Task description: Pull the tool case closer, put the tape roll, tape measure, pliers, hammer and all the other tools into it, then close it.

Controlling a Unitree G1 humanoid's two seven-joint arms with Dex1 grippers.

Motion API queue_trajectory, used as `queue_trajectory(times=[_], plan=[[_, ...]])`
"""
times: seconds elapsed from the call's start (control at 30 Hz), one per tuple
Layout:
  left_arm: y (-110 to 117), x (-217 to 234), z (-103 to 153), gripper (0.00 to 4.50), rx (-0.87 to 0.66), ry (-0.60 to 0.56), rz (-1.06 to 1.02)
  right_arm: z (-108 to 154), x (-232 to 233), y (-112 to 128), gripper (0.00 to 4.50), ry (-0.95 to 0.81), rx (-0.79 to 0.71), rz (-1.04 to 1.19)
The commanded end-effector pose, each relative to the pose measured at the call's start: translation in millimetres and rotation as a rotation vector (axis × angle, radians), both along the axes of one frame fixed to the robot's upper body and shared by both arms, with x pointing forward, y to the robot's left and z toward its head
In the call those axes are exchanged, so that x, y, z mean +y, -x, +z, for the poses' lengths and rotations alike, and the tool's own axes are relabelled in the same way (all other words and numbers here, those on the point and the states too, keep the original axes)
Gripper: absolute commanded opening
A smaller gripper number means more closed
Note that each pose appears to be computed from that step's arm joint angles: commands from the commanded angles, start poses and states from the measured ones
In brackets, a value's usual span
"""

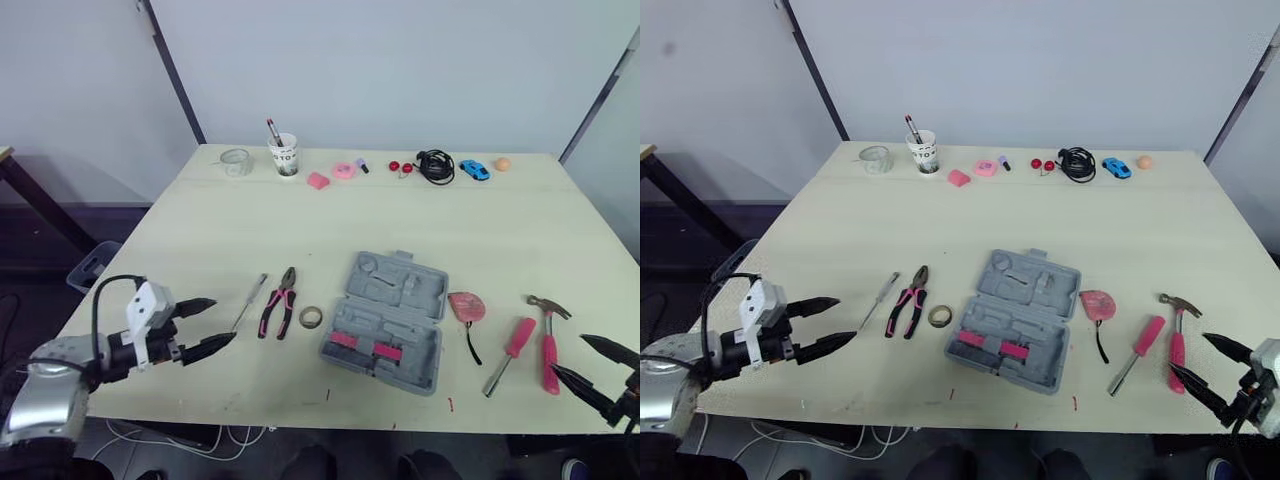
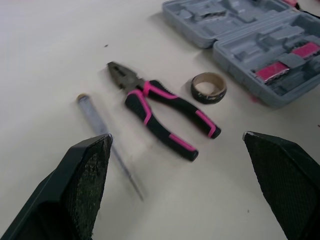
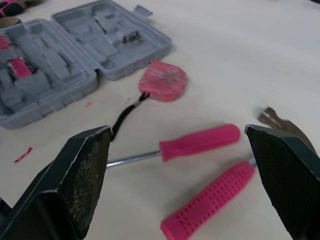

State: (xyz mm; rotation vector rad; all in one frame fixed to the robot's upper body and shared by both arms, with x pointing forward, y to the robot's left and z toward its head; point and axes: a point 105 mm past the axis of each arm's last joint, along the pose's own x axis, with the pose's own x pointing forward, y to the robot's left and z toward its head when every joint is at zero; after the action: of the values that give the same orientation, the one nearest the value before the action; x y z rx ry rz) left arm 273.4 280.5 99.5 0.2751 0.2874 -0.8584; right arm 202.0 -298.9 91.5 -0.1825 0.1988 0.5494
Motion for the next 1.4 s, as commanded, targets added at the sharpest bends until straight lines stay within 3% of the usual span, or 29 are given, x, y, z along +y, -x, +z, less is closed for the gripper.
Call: queue_trajectory(times=[0.03, 0.37, 0.63, 0.7, 0.73, 0.8, 0.83, 0.87, 0.97, 1.0, 1.1, 1.4], plan=[[-8, -5, 7, 4.46, -0.019, -0.027, -0.046, 8, 9, -7, 4.5, 0.024, -0.013, 0.016], [-45, -52, 10, 4.46, -0.004, -0.075, -0.234, 12, 49, -32, 4.5, 0.059, 0.014, 0.103], [-56, -80, 10, 4.46, 0.016, -0.079, -0.329, 12, 68, -49, 4.5, 0.132, 0.043, 0.125], [-58, -85, 8, 4.5, 0.042, -0.08, -0.353, 11, 73, -53, 3.63, 0.155, 0.051, 0.144], [-60, -87, 7, 4.08, 0.048, -0.081, -0.362, 11, 75, -55, 3.03, 0.159, 0.056, 0.148], [-64, -91, 6, 3.82, 0.052, -0.086, -0.376, 9, 80, -59, 2.5, 0.172, 0.063, 0.165], [-66, -94, 5, 3.03, 0.054, -0.09, -0.383, 7, 81, -60, 1.74, 0.18, 0.069, 0.173], [-68, -97, 4, 2.93, 0.054, -0.094, -0.389, 6, 83, -62, 1.64, 0.189, 0.075, 0.18], [-76, -104, 2, 1.46, 0.058, -0.096, -0.395, 0, 85, -67, 0.11, 0.223, 0.098, 0.196], [-78, -105, 1, 0.84, 0.06, -0.098, -0.396, -2, 86, -69, 0.0, 0.231, 0.103, 0.2], [-86, -109, -3, 0.04, 0.067, -0.121, -0.392, -6, 92, -75, 0.0, 0.259, 0.118, 0.231], [-109, -124, -14, 0.04, 0.069, -0.199, -0.362, -21, 109, -96, 0.0, 0.307, 0.163, 0.26]])
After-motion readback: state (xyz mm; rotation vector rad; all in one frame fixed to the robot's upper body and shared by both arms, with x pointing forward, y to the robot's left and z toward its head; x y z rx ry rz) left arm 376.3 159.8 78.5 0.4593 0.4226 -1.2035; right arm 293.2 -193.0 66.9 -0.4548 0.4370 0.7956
